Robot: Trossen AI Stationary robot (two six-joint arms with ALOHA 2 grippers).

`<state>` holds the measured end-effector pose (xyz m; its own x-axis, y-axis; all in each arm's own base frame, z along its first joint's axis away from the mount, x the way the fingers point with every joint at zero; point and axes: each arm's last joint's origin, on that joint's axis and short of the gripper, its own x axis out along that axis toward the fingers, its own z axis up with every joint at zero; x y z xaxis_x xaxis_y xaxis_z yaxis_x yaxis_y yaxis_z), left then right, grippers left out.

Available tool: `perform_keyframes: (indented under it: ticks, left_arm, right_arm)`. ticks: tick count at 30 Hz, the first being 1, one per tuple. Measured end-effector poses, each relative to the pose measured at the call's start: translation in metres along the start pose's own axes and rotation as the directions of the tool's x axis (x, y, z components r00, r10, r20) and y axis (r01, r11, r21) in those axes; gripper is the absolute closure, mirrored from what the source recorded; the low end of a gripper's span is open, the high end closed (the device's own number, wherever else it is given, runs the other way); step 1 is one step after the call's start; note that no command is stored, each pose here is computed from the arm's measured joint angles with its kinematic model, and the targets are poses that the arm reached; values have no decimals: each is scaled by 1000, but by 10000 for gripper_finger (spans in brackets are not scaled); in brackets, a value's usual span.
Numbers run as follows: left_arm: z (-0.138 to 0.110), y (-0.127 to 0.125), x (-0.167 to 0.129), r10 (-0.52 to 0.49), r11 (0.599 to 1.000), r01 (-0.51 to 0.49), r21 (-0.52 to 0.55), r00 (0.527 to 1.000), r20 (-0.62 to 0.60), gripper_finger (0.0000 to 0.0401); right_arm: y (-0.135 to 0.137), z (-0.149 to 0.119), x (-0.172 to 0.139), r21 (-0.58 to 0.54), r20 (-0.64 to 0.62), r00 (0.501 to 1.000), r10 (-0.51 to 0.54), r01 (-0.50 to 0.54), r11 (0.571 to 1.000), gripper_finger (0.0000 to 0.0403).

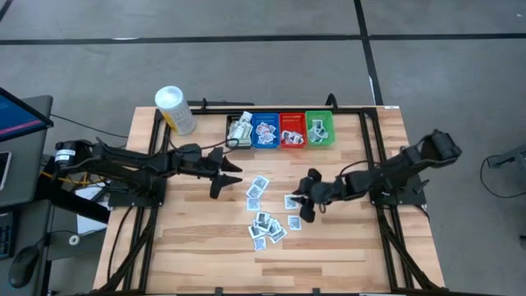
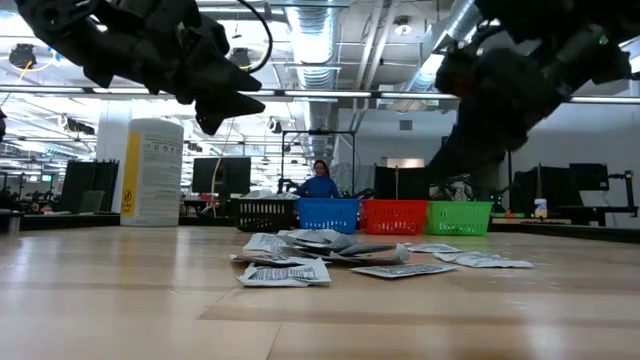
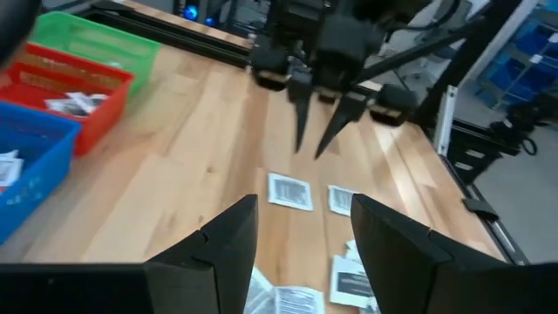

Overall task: Pick & Place First Aid Supplies
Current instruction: Put the gray towelette pack in the red bin

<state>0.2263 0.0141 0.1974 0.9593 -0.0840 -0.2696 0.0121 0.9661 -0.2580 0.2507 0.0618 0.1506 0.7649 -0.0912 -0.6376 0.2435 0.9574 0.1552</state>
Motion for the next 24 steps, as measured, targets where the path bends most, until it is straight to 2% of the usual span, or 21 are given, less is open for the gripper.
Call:
perform_keyframes:
  ticks: [5,8,16,20,24]
  left_arm:
    - [-1,-6,1,-18,1000,18,6,1000,-5,215]
    - [-1,-6,1,-19,1000,19,-18,1000,-5,215]
    - [-2,-5,1,-17,999,16,-40,1000,-13,215]
    - [-2,-4,1,-12,999,12,-41,1000,-12,215]
    - [-1,-2,0,4,999,-5,-44,1000,-6,215]
  right_arm:
    - [5,-2,21,21,-56,998,-43,44,999,308]
    - [9,-1,29,15,-89,995,-32,33,999,308]
    - [45,-4,31,-78,-212,973,91,-110,991,308]
    - [57,-9,26,-137,-265,962,73,-113,984,308]
    - [57,-20,25,-165,-323,946,20,-77,983,308]
